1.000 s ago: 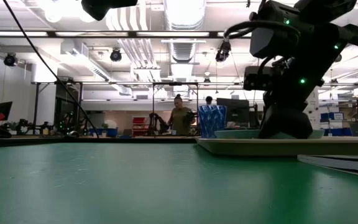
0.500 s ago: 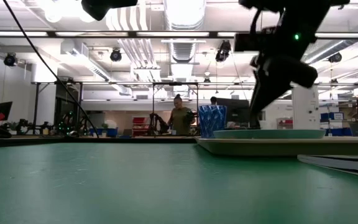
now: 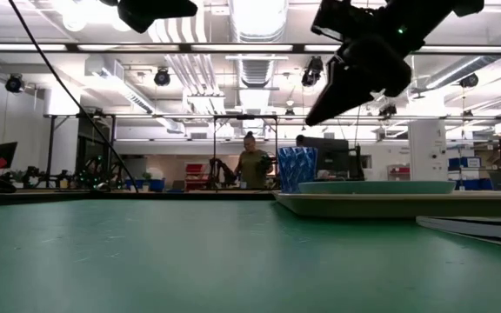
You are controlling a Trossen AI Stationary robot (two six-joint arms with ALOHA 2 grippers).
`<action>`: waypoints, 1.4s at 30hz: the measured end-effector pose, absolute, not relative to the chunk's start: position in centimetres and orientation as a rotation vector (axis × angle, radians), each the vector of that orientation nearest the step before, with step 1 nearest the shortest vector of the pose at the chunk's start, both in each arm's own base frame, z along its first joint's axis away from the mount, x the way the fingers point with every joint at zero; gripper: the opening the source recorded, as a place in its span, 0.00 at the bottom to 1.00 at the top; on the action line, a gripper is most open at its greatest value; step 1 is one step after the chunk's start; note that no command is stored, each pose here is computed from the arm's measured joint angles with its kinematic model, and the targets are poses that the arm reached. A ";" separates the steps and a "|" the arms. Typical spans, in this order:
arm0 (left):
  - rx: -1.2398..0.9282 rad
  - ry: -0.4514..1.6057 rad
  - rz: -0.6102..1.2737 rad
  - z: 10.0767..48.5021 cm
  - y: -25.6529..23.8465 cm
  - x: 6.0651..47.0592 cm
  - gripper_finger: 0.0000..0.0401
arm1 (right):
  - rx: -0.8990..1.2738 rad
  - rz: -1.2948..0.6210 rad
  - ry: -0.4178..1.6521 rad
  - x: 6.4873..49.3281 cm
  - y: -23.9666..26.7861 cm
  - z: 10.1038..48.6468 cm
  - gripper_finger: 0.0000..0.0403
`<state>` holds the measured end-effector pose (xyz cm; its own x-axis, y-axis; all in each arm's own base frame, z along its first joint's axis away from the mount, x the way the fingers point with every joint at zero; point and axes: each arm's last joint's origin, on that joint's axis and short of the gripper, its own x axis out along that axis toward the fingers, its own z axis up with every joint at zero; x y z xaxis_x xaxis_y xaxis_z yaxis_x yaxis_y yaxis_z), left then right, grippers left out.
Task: Pick and place plate/cup/fork/spoon on tray
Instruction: Adjust the blue plate on the table
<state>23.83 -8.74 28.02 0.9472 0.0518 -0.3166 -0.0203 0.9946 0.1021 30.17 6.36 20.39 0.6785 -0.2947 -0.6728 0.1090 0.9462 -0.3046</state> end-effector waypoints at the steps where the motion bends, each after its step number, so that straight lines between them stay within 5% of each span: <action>1: 0.097 0.321 0.037 28.1 -8.7 23.8 0.37 | -0.259 -0.222 0.781 30.3 6.4 20.4 0.15; 42: 0.109 0.313 0.114 28.1 -8.5 23.8 0.37 | -0.281 -0.212 0.764 30.4 6.4 20.6 0.13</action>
<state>23.84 -8.52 28.09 0.9451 0.1288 -0.3004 -0.0951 0.9877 0.1243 30.44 6.36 20.61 0.7040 -0.2893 -0.6486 0.0873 0.9416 -0.3253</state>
